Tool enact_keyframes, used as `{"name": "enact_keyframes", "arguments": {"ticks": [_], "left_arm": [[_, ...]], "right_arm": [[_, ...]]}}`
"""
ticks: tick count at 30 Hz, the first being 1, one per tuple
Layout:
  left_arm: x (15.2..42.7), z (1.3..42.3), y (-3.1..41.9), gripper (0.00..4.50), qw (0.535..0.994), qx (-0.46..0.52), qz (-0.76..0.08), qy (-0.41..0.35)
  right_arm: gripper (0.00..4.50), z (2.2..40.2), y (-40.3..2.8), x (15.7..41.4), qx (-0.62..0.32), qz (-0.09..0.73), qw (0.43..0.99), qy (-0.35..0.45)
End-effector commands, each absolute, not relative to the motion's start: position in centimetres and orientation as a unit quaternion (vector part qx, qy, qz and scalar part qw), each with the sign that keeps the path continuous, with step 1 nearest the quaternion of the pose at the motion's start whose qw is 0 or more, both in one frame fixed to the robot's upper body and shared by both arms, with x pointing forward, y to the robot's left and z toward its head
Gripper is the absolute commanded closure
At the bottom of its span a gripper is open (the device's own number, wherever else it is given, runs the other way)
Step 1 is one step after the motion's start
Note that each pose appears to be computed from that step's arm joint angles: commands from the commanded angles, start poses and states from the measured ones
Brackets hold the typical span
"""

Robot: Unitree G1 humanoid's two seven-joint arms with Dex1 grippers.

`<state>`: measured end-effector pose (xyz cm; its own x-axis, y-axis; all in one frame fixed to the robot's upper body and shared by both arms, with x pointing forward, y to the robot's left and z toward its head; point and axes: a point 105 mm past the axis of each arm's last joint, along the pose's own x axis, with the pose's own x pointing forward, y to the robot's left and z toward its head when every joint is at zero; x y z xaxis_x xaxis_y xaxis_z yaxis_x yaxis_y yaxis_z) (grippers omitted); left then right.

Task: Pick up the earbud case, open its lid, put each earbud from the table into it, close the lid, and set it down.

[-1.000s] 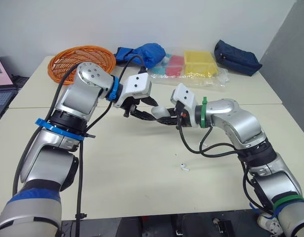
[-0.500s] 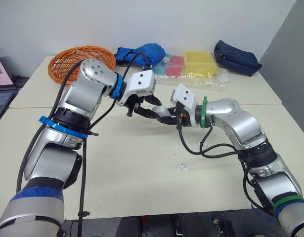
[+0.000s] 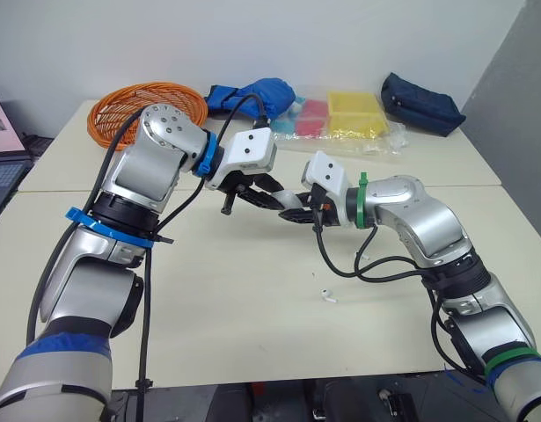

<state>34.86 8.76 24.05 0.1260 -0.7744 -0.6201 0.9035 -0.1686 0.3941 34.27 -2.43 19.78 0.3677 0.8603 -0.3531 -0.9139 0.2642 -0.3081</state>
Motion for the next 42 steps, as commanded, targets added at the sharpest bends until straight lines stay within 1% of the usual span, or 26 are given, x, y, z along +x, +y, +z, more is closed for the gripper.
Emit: {"name": "enact_keyframes", "arguments": {"ticks": [1,3,5,9,15,19,22,26,27,39,42], "left_arm": [[34.81,24.93,8.67,3.73,0.64,0.406,-0.649,0.064],[34.72,24.84,8.69,3.73,0.633,0.412,-0.652,0.06],[34.67,24.74,8.74,3.0,0.634,0.407,-0.654,0.063],[35.08,24.83,8.61,1.82,0.644,0.408,-0.645,0.06],[35.21,25.05,8.5,1.82,0.647,0.402,-0.645,0.06],[35.1,24.81,8.71,1.82,0.641,0.403,-0.649,0.068],[34.97,24.79,8.85,2.4,0.64,0.4,-0.652,0.072],[34.89,24.86,8.71,3.63,0.641,0.395,-0.654,0.072],[34.87,24.87,8.65,3.77,0.641,0.395,-0.654,0.071],[34.58,24.58,8.59,3.77,0.637,0.396,-0.657,0.073],[34.75,24.59,8.59,3.77,0.642,0.397,-0.652,0.072]], "right_arm": [[3.63,21.28,-2.53,34.31,-0.248,0.555,0.794,0.028],[3.63,21.25,-2.57,34.32,-0.249,0.554,0.794,0.028],[3.63,21.29,-2.57,34.32,-0.249,0.554,0.794,0.028],[3.63,21.29,-2.63,34.36,-0.25,0.553,0.795,0.028],[3.63,21.25,-2.62,34.34,-0.252,0.552,0.794,0.028],[3.63,21.24,-2.63,34.38,-0.254,0.552,0.794,0.026],[3.63,21.32,-2.61,34.35,-0.254,0.552,0.794,0.025],[3.63,21.22,-2.6,34.43,-0.255,0.551,0.794,0.026],[3.63,21.13,-2.6,34.44,-0.255,0.551,0.794,0.027],[3.63,21.39,-2.61,34.64,-0.256,0.548,0.796,0.023],[3.63,21.34,-2.77,34.77,-0.257,0.546,0.797,0.025]]}}
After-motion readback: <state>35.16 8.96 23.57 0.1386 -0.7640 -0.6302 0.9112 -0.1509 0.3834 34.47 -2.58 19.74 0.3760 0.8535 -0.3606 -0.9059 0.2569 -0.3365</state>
